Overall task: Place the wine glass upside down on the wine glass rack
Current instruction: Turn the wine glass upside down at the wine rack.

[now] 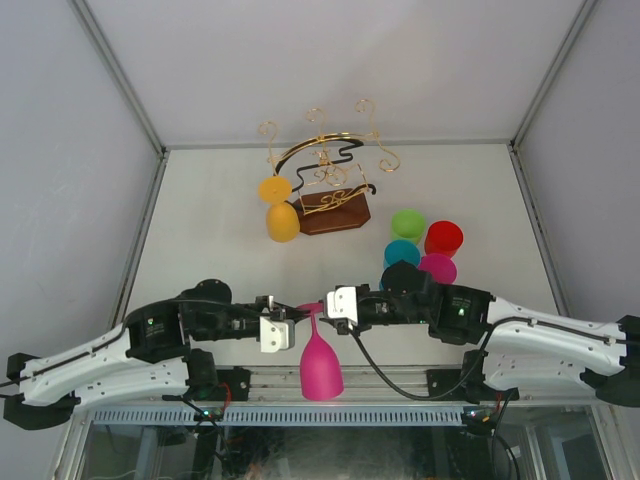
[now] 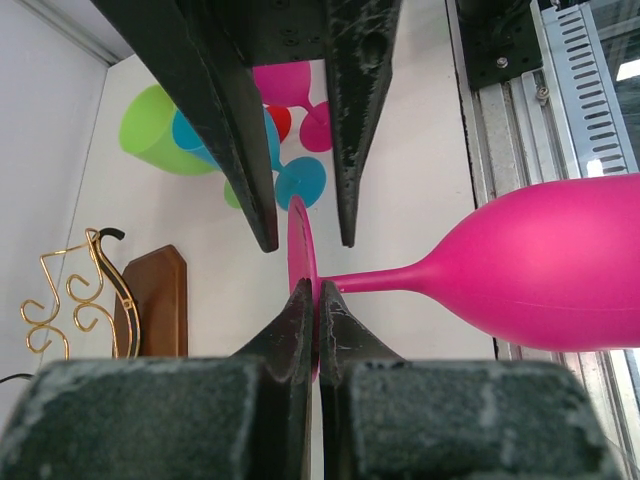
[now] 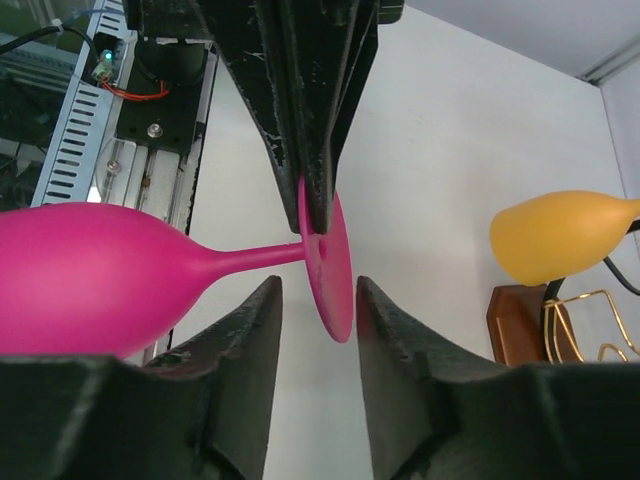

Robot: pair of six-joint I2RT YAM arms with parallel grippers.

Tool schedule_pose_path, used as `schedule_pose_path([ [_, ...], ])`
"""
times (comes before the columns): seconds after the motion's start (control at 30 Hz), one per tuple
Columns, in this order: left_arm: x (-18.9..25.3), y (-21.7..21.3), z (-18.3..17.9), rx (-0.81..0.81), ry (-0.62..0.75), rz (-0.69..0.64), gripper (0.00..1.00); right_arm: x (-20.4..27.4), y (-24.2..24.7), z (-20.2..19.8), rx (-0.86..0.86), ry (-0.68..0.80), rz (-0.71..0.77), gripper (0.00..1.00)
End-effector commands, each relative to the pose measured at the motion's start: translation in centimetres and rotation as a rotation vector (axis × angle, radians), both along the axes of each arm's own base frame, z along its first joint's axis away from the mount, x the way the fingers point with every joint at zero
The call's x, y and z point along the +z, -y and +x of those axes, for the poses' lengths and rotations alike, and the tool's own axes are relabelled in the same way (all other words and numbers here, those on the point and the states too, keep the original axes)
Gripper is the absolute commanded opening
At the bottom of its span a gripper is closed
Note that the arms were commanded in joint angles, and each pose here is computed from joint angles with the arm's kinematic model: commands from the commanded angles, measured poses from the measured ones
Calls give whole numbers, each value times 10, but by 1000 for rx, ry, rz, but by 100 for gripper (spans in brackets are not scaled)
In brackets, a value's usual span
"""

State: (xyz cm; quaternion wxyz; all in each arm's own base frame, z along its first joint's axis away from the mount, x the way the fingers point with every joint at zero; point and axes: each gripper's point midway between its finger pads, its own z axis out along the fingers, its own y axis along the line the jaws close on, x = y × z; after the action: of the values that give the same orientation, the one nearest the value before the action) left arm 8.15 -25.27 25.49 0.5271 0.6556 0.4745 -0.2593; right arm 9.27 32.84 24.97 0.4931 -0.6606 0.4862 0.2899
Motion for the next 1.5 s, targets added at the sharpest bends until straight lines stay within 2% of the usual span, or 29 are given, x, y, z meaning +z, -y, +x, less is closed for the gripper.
schedule_pose_path([
  [0.0,33,3,4,8,60,-87,0,8,-6,9,-4,16,41,28],
  [0.07,33,3,5,15,60,-83,0,8,-7,11,2,7,45,17],
  [0.13,33,3,6,18,62,-83,0,7,-7,12,9,9,44,11],
  [0.27,35,2,8,28,65,-93,0,2,-6,13,20,38,19,1],
  [0.33,37,2,9,40,64,-107,3,2,-5,15,20,58,11,0],
  [0.47,43,3,6,33,48,-141,26,3,-4,13,40,80,11,0],
  [0.57,50,2,5,44,29,-182,46,7,-1,16,20,103,15,0],
  [0.63,52,1,9,79,12,-202,74,6,4,21,-11,114,3,0],
  [0.7,52,-2,16,138,-9,-216,92,4,9,25,-39,119,-16,0],
  [0.73,52,-4,21,174,-23,-221,96,2,12,27,-61,108,-23,0],
  [0.83,53,-11,35,290,-60,-248,100,-2,21,35,-172,49,-14,0],
  [0.97,53,-24,44,388,-104,-291,100,-8,34,45,-337,-57,-9,0],
  [1.17,54,-42,50,496,-188,-382,100,-25,47,46,-436,-146,-58,0],
  [1.23,55,-47,50,525,-226,-410,100,-32,48,45,-456,-157,-79,0],
  [1.33,56,-51,51,563,-290,-444,100,-34,49,36,-392,-126,-111,0],
  [1.47,56,-56,54,628,-362,-478,100,-13,51,46,-430,-79,-34,0],
])
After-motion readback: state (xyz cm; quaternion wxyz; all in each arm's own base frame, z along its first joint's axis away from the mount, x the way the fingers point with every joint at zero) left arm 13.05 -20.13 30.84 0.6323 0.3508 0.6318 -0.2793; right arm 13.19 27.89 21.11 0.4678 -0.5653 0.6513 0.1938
